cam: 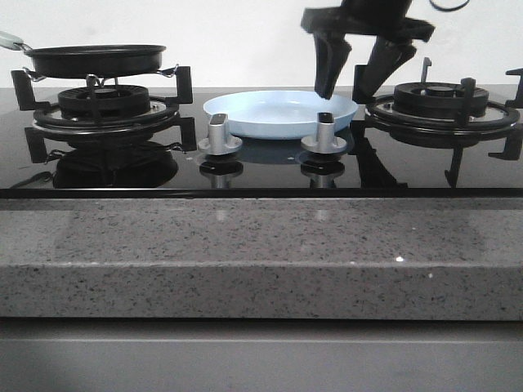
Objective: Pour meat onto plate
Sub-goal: 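Lower the right gripper to the rim of the light blue plate, then grasp the plate rim with the right gripper and lift it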
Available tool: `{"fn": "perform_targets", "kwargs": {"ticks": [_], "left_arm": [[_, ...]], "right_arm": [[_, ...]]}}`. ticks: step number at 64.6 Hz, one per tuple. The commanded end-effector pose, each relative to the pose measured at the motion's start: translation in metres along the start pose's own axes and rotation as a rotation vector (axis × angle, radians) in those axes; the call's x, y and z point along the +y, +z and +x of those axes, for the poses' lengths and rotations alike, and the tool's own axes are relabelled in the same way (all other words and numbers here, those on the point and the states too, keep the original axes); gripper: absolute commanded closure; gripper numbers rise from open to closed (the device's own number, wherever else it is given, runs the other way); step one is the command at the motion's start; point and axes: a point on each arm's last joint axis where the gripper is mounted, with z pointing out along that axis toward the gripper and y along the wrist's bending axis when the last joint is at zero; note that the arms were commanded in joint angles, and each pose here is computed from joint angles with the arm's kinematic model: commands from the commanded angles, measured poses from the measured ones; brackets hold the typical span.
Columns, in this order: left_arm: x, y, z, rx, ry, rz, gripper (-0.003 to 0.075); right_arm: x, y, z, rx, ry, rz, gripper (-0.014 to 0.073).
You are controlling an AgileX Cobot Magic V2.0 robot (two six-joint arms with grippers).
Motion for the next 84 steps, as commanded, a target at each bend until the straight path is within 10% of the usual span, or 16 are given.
{"fn": "perform_targets", "kwargs": {"ticks": [1, 22, 53, 84], "left_arm": [[-0.001, -0.002, -0.02, -0.119, -0.019, 0.003, 0.0282], [-0.001, -0.002, -0.02, -0.119, -0.019, 0.003, 0.0282], [-0.001, -0.002, -0.02, -0.119, -0.019, 0.003, 0.0282], [-0.001, -0.002, -0.02, -0.119, -0.019, 0.003, 0.0282]], "right_arm": [[0.006, -0.036, -0.01, -0.112, -0.018, -0.005, 0.0148], [0.003, -0.019, -0.009, -0.079, -0.014, -0.008, 0.0192], [0.004, -0.019, -0.008, -0.065, -0.014, -0.009, 0.0664], [0.003, -0.079, -0.014, -0.126, 0.014, -0.004, 0.0664]]}}
